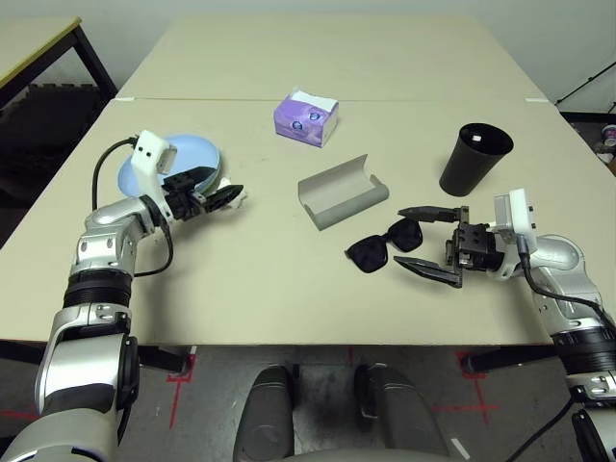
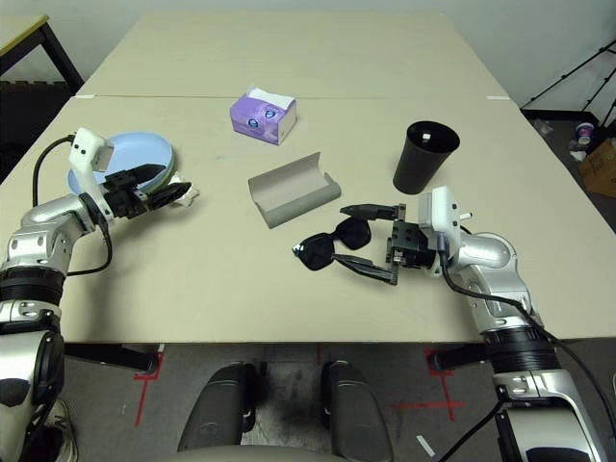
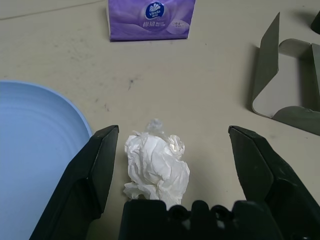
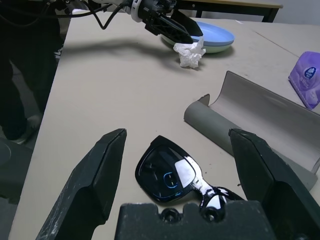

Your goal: Organize and tidy the items on the table.

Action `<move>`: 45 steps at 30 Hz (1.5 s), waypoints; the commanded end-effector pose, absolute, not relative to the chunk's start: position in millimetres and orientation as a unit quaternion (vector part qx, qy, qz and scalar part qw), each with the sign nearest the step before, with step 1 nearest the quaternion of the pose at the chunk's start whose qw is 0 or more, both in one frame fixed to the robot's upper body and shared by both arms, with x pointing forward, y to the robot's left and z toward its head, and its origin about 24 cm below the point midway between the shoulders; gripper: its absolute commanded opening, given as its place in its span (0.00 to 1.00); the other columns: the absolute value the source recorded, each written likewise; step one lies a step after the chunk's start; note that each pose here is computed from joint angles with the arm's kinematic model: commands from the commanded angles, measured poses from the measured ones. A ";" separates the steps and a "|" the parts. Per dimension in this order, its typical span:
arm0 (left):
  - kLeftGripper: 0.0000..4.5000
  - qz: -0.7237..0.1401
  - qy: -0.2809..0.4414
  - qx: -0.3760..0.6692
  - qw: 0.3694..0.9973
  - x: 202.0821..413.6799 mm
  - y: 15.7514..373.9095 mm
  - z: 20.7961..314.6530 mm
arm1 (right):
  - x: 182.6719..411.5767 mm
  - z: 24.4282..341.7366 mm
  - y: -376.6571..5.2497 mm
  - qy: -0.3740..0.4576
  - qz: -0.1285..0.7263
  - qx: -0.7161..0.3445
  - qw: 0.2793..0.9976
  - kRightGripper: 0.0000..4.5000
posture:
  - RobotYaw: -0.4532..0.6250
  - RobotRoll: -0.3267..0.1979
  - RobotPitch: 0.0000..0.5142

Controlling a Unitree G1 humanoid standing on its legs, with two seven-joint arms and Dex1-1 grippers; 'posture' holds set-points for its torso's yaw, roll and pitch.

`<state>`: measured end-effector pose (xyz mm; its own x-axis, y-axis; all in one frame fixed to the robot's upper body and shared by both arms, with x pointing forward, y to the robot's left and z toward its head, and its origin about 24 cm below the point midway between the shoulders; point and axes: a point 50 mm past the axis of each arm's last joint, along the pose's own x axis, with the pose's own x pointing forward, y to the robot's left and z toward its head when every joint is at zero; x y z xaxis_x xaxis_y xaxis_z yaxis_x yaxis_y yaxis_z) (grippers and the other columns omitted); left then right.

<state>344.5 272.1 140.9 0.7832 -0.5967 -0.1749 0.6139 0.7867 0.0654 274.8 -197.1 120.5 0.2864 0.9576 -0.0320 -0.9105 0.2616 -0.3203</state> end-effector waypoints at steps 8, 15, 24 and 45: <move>0.99 -0.320 0.101 0.113 0.935 346.1 274.1 138.0 | 271.2 120.0 -196.4 -0.086 0.587 -0.137 0.793 1.00 | 0.45 0.62 0.22; 0.99 -0.316 0.121 0.132 0.932 346.2 275.7 133.6 | 271.6 120.3 -196.0 -0.087 0.587 -0.136 0.794 1.00 | 0.45 0.62 0.22; 0.61 -0.310 0.129 0.149 0.930 347.2 278.0 131.3 | 271.3 121.4 -196.5 -0.087 0.584 -0.136 0.796 1.00 | 0.44 0.62 0.22; 0.01 -0.227 0.010 0.100 0.969 353.8 300.1 206.7 | 268.3 118.9 -199.5 -0.081 0.582 -0.135 0.798 1.00 | 0.44 0.62 0.23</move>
